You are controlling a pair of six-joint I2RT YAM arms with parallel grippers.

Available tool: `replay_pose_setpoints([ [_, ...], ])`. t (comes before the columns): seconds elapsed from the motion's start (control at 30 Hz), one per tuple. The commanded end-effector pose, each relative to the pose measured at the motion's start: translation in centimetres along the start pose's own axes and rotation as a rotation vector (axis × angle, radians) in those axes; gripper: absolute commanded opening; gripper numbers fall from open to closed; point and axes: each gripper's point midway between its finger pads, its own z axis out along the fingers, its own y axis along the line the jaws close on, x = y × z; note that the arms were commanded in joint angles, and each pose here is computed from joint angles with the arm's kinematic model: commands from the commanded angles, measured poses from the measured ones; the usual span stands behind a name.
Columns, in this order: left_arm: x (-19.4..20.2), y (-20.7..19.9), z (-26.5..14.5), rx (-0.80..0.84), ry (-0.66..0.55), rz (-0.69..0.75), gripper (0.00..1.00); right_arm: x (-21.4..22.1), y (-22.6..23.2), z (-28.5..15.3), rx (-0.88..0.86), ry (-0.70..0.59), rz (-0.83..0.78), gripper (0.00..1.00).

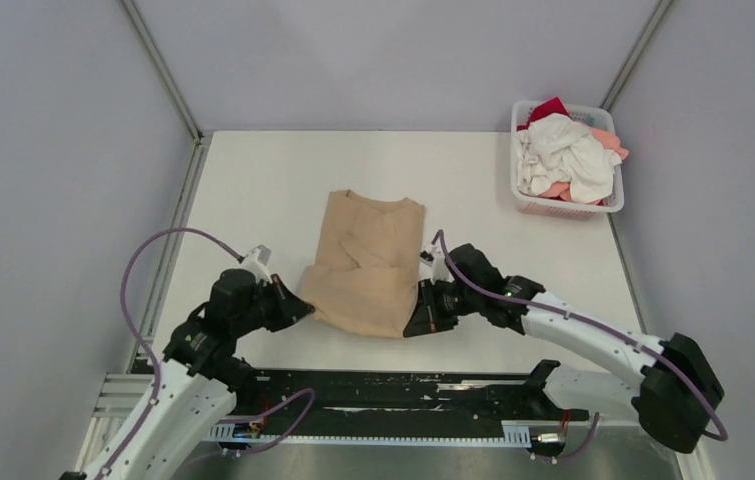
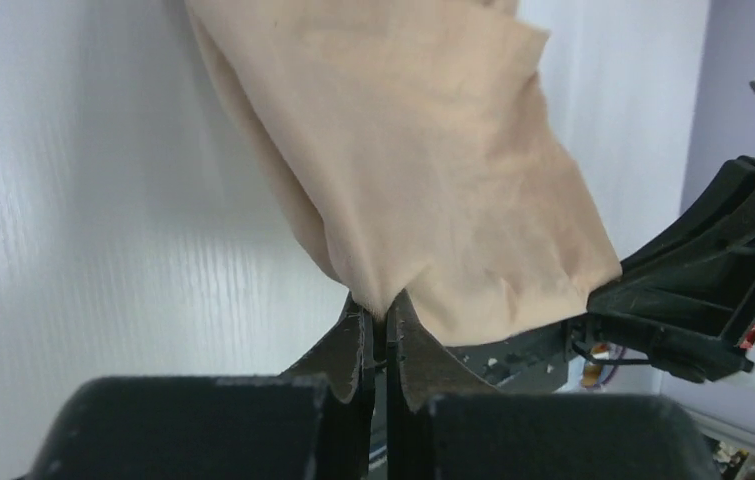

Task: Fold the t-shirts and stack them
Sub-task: Fold the long partially folded tshirt into a neat square

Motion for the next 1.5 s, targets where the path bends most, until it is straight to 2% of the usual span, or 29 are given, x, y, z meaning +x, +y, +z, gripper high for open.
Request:
replay_pose_setpoints([
  [0.0,1.4,-0.6,-4.9,0.031,-0.002,-0.021,0.00,3.2,4.2,-3.9,-0.165,0.069,-0.016,0.00],
  [0.17,-0.1,-4.6,-7.8,0.205,-0.073,0.052,0.00,2.9,6.8,-6.4,-0.253,0.040,-0.087,0.00],
  [0.23,-1.5,-5.7,-8.2,0.231,-0.117,0.087,0.00,1.5,7.3,-6.9,-0.248,-0.013,-0.116,0.00],
  [0.33,-3.9,-6.8,-7.7,0.213,-0.173,0.119,0.00,-1.5,6.8,-7.4,-0.200,-0.110,-0.115,0.00],
  [0.43,-6.9,-7.3,-7.0,0.159,-0.250,0.139,0.00,-4.4,5.2,-7.6,-0.163,-0.161,-0.048,0.00],
  [0.57,-10.8,-7.5,-4.4,0.059,-0.312,0.151,0.00,-8.8,3.1,-8.4,-0.103,-0.249,0.008,0.00],
  [0.7,-14.2,-8.2,-1.8,0.048,-0.342,0.151,0.00,-12.4,1.6,-8.6,-0.066,-0.280,0.055,0.00],
  [0.87,-16.3,-8.4,1.8,0.151,-0.268,0.094,0.00,-16.1,-0.3,-8.4,-0.018,-0.313,0.113,0.00],
  [1.07,-18.1,-6.7,5.9,0.163,-0.161,0.043,0.00,-19.1,-2.3,-7.2,0.014,-0.312,0.168,0.00],
  [1.47,-20.6,-0.8,13.6,0.022,-0.035,-0.103,0.00,-25.3,-8.4,-3.0,0.126,-0.328,0.232,0.00],
])
